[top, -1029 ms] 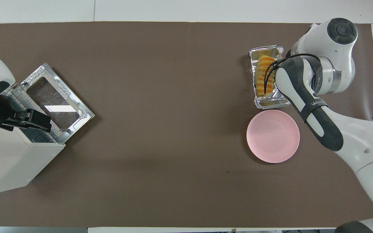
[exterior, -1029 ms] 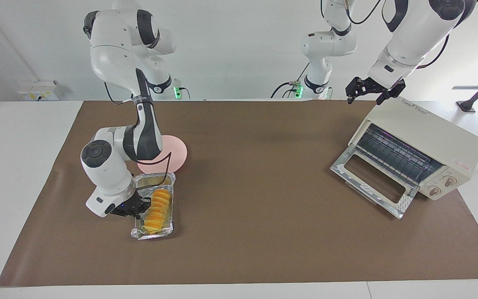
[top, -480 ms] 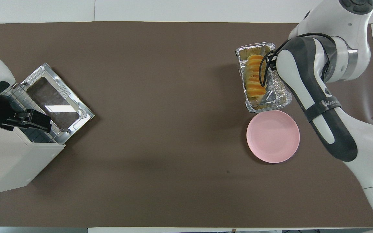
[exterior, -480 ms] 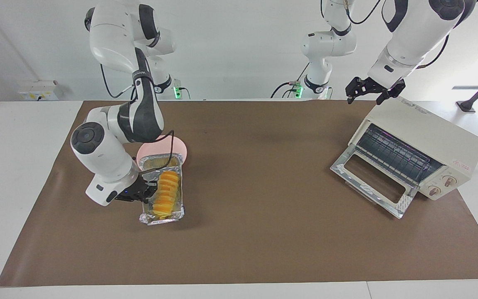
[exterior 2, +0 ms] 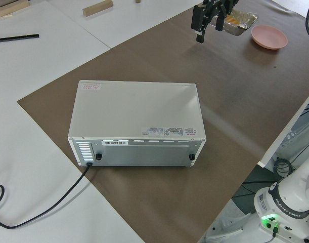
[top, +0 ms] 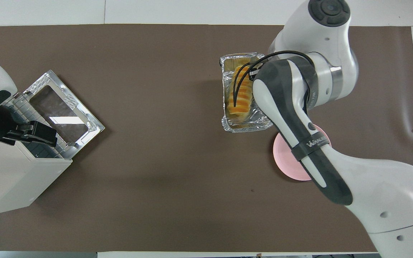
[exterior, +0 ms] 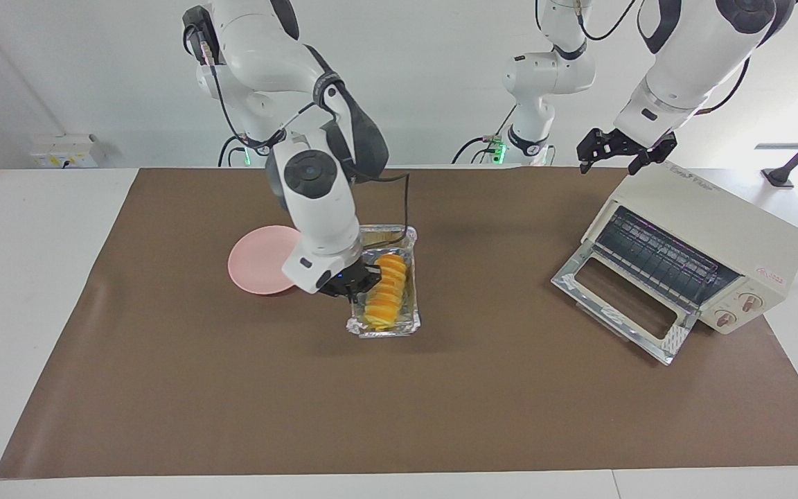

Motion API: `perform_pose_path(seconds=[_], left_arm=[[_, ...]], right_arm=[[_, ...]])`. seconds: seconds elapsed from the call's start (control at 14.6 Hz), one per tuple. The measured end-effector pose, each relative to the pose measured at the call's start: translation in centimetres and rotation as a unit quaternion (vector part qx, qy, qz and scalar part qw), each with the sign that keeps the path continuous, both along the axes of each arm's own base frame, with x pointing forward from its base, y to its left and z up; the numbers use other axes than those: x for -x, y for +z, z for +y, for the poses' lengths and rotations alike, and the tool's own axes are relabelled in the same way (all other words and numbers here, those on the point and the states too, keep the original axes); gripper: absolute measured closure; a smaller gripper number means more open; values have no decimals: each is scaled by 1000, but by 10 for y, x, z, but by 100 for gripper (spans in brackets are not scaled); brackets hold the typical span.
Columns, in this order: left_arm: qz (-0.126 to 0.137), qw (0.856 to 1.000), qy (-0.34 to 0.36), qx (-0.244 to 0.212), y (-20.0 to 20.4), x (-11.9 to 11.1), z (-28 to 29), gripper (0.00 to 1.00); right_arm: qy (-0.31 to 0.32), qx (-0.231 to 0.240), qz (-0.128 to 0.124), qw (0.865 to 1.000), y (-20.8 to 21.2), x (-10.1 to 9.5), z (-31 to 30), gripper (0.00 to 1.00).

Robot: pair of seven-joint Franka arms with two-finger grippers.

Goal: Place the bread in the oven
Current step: 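Grasp the foil tray rim with the right gripper and slide it toward the oven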

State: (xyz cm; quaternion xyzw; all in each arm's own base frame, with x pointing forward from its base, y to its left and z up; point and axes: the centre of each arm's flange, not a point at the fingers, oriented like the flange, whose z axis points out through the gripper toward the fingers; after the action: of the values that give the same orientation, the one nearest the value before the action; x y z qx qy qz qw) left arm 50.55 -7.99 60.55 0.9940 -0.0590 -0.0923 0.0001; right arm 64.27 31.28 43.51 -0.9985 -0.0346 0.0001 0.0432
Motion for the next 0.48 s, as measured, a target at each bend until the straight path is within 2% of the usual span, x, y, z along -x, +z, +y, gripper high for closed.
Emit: perform_pose_path(seconds=[0.27, 0.48], left_arm=[[0, 1000, 0, 0, 0, 0, 0, 0], [0, 1000, 0, 0, 0, 0, 0, 0]], right_arm=[[-2, -1, 2, 1000, -29, 30, 56, 98], [12, -8, -12, 1000, -66, 48, 85, 98]])
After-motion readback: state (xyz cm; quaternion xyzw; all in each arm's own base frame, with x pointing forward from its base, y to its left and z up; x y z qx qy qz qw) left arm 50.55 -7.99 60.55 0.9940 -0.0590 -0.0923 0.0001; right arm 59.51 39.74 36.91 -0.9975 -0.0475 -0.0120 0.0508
